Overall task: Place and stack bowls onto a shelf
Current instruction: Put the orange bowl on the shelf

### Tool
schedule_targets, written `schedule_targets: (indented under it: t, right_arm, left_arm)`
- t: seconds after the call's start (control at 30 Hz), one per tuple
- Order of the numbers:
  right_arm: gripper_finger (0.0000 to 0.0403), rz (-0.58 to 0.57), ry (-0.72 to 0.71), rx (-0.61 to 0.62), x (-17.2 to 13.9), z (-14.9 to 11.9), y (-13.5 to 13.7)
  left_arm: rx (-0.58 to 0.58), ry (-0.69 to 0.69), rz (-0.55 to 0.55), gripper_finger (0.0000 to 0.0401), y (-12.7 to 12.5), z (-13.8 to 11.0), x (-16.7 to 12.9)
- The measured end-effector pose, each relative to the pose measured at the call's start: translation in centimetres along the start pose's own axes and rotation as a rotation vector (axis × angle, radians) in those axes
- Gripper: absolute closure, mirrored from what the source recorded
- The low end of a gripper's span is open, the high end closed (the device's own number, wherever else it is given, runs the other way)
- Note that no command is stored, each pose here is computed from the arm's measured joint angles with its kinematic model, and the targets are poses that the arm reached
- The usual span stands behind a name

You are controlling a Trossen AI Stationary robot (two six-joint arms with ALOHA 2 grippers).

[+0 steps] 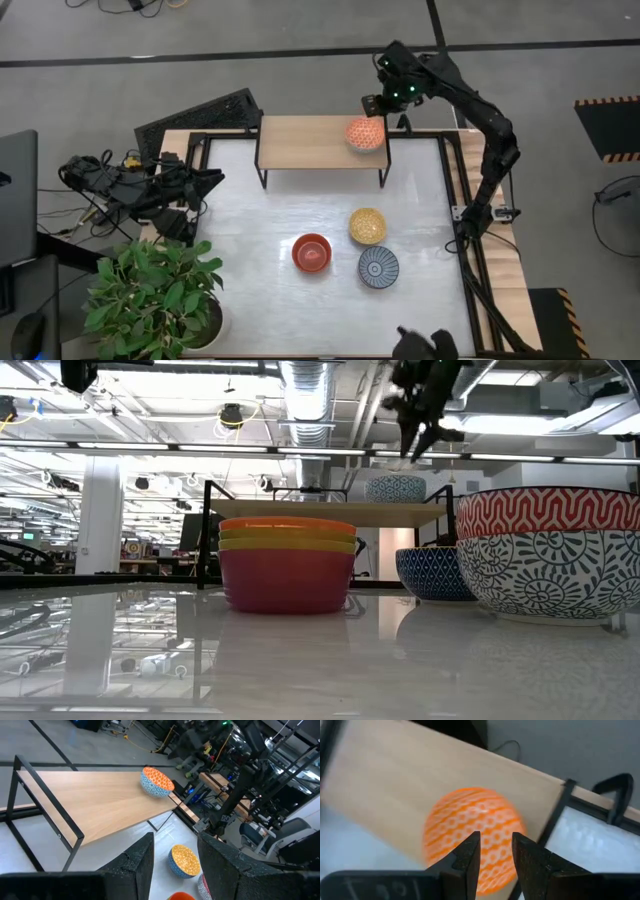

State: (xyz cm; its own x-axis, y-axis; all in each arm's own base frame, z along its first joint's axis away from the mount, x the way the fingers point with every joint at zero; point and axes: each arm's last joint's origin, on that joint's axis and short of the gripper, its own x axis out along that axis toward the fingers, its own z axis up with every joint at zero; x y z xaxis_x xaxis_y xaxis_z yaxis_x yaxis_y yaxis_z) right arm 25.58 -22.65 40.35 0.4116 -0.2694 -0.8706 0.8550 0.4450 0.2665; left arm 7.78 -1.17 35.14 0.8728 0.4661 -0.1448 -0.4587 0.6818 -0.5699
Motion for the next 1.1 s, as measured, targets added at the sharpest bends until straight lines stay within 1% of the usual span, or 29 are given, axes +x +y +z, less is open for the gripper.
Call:
schedule_targets:
  t: [0.13,0.27,0.33,0.4,0.47,0.57,0.63,0.73,0.87,1.1]
  right_arm:
    - [0.0263,0.057,0.007,-0.101,-1.8,-1.7,3.3]
    - [0.0262,0.126,0.052,-0.245,-2.1,-4.8,7.8]
    - [0.0262,0.157,0.068,-0.338,-2.3,-6.9,10.2]
    - [0.0262,0.156,0.046,-0.44,-2.4,-9.1,12.7]
    - [0.0262,0.152,0.011,-0.529,-2.1,-11.5,15.1]
    - [0.0262,0.146,-0.049,-0.652,-1.5,-15.0,18.0]
    - [0.0262,0.152,-0.095,-0.699,-0.8,-16.9,19.6]
    - [0.0262,0.146,-0.041,-0.776,1.2,-18.9,21.0]
    - [0.0262,0.161,0.075,-0.85,4.9,-20.6,22.6]
    - [0.0262,0.174,0.228,-0.909,11.5,-22.7,24.3]
  left_arm:
    - [0.0,0.0,0.0,0.0266,0.0,0.0,0.0]
    - [0.0,0.0,0.0,0.0266,0.0,0.0,0.0]
    - [-0.002,0.0,0.0,0.0266,0.0,0.0,0.0]
    - [-0.005,0.0,0.0,0.0266,0.0,0.0,0.0]
    - [-0.006,0.0,0.0,0.0266,0.0,0.0,0.0]
    - [-0.006,0.0,0.0,0.0266,0.0,0.0,0.0]
    - [-0.007,0.0,0.0,0.0266,0.0,0.0,0.0]
    - [-0.007,0.0,0.0,0.0266,0.0,0.0,0.0]
    - [-0.006,0.001,0.001,0.0266,0.0,0.0,0.0]
    - [-0.003,0.003,0.002,0.0266,0.0,0.0,0.0]
